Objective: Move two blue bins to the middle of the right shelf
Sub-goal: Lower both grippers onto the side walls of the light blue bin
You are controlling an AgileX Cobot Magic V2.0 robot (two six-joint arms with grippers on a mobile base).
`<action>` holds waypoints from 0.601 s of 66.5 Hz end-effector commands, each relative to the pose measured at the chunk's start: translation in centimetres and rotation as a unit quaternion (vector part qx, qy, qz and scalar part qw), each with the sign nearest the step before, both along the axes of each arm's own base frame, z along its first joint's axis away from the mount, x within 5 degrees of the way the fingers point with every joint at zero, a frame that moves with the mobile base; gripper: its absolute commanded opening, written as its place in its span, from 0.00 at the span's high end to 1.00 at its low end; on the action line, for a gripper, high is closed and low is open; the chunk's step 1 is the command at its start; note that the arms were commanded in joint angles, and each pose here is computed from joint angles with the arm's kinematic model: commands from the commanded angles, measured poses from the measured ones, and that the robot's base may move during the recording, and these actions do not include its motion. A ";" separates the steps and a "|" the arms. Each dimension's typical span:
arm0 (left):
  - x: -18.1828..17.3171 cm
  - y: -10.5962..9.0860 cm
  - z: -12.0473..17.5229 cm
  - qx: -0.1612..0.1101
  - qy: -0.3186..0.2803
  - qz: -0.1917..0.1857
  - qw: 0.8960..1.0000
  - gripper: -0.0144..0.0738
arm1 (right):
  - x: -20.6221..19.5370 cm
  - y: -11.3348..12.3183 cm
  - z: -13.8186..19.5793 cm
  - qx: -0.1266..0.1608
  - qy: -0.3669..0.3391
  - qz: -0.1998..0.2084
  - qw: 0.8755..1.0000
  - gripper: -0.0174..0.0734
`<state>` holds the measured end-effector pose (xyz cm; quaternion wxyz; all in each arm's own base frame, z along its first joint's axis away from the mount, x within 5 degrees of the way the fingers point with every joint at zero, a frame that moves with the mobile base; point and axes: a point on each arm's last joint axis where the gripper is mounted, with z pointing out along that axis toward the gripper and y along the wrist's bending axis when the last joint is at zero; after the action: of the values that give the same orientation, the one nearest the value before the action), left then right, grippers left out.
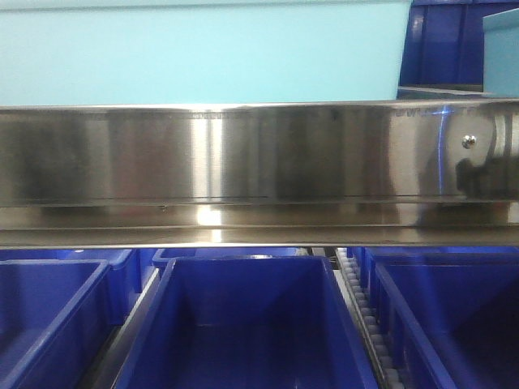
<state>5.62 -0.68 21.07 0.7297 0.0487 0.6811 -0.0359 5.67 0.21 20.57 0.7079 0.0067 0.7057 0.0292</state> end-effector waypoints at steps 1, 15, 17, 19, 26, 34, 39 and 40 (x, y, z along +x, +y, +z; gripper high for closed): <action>-0.1 0.0 0.6 -0.007 -0.031 -0.003 0.999 0.96 | 0.0 -0.1 0.4 0.000 -0.024 -0.004 1.000 0.99; -0.2 -0.1 1.4 -0.012 -0.070 -0.006 0.997 0.96 | -0.1 -0.1 0.7 0.001 -0.038 -0.005 0.999 0.99; -0.3 -0.1 1.7 -0.014 -0.087 -0.007 0.996 0.96 | -0.1 -0.1 0.8 0.001 -0.045 -0.006 0.999 0.99; -0.4 -0.1 1.9 -0.016 -0.102 -0.008 0.995 0.96 | -0.1 -0.1 0.9 0.001 -0.049 -0.006 0.999 0.99; -0.7 -0.1 3.0 -0.027 -0.138 -0.010 0.990 0.96 | -0.2 -0.1 1.7 0.001 -0.062 -0.007 0.998 0.99; -1.5 0.1 6.3 -0.029 -0.151 -0.008 0.988 0.96 | -1.1 -0.1 5.5 0.002 -0.104 -0.005 0.995 0.99; -2.2 0.2 8.2 -0.028 -0.143 -0.005 0.989 0.96 | -2.1 0.0 8.0 0.002 -0.114 0.000 0.993 0.99; -2.3 0.3 8.6 -0.028 -0.139 -0.004 0.990 0.96 | -2.2 0.0 8.2 0.002 -0.115 0.000 0.993 0.99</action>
<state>4.11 -0.56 27.44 0.8175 0.0406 0.5726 -0.0474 4.32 0.17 26.57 0.7721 0.0060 0.6347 0.0309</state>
